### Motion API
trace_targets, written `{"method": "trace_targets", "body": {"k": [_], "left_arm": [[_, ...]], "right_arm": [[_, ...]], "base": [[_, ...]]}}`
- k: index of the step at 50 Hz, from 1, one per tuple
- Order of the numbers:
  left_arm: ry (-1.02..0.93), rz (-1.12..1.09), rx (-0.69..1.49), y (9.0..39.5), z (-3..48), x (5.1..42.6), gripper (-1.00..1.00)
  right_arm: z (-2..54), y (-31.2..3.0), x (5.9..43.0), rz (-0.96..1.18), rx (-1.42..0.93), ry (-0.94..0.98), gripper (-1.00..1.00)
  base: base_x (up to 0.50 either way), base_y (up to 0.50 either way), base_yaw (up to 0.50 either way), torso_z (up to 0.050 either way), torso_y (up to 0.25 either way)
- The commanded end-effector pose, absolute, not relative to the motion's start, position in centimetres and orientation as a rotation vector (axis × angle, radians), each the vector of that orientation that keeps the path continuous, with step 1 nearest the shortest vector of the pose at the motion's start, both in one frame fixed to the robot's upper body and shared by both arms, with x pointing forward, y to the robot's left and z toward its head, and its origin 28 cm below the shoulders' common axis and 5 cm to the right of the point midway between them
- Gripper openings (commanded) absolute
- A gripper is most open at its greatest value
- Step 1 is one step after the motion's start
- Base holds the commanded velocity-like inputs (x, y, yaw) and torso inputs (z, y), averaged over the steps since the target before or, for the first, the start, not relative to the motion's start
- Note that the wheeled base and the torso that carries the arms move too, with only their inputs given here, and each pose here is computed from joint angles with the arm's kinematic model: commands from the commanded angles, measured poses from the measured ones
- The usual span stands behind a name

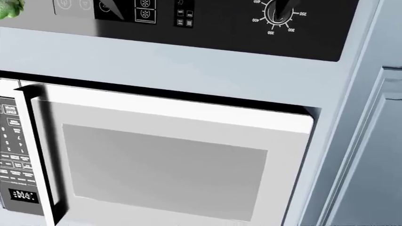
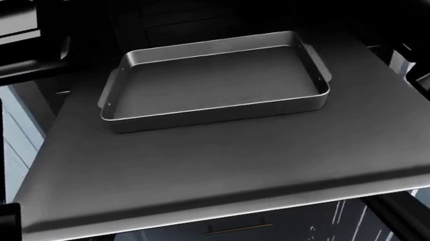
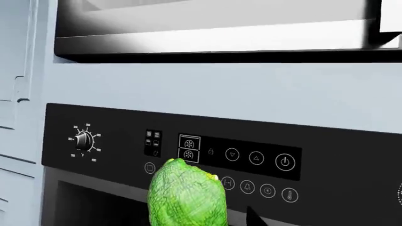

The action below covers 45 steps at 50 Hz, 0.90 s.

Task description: Pick the broccoli from the top rack in the oven and place it on the plate on the counter.

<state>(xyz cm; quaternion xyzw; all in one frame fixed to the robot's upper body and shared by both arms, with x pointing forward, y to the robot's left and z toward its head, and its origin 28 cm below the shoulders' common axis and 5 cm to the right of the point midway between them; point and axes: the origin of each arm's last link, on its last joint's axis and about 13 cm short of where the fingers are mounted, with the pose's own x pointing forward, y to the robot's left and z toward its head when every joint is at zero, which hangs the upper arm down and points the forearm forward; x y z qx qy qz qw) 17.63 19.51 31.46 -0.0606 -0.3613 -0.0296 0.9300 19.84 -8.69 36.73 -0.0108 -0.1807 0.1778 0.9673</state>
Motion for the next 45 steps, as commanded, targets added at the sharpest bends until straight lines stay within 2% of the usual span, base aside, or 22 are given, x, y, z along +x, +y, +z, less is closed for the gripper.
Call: {"method": "trace_targets", "body": {"k": [1, 45], "left_arm": [[-0.745, -0.065, -0.123, 19.41, 31.67, 17.55, 1.00], [-0.740, -0.077, -0.132, 19.12, 31.48, 17.56, 1.00]], "right_arm": [[36.63, -9.10, 19.03, 0.305, -0.039, -0.387, -1.00], [36.55, -9.06, 19.36, 0.295, -0.042, -0.381, -1.00]], "base": [[0.00, 0.00, 0.00, 0.000, 0.000], [0.00, 0.50, 0.00, 0.000, 0.000]]}}
